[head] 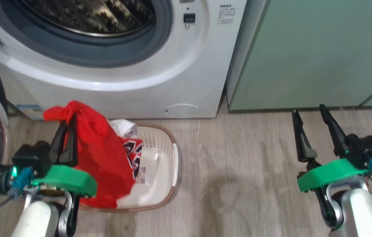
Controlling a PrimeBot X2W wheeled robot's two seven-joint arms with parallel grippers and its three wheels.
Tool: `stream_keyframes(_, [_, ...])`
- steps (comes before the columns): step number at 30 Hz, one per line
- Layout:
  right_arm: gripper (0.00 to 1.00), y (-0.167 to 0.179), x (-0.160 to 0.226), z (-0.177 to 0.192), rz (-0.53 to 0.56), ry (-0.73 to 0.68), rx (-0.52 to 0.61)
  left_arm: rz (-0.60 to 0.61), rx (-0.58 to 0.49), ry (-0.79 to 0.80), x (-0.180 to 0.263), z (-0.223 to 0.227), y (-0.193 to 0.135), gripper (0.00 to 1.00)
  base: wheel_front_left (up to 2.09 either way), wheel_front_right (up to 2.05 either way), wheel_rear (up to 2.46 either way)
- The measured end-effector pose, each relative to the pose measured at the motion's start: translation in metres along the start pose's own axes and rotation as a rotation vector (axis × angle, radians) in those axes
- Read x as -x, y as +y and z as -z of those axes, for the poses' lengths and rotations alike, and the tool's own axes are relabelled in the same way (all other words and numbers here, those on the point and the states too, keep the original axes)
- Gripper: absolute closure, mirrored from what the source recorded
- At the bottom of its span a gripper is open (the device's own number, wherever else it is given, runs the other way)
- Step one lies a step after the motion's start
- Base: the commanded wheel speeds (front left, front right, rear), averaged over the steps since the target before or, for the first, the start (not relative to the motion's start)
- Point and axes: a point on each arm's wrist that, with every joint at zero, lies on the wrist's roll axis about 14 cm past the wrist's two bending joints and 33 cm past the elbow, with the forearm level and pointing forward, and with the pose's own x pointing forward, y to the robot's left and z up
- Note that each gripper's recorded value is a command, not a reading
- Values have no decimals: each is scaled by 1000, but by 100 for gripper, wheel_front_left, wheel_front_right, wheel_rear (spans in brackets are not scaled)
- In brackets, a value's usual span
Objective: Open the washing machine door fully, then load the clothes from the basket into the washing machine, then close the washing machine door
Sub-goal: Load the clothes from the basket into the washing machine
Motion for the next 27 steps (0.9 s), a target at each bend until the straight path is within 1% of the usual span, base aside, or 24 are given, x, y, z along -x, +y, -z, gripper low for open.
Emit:
stream_keyframes(8, [0,0,17,-17,4,-32,-7,5,-16,-31,22,-20,-3,100,0,0,0])
stream_keyframes(14, [0,-3,26,-24,14,-49,-7,6,-17,-21,35,-20,-6,100,0,0,0])
stream_keyframes(27, [0,-4,28,-24,19,-44,-13,17,-21,-20,37,-22,-9,100,0,0,0])
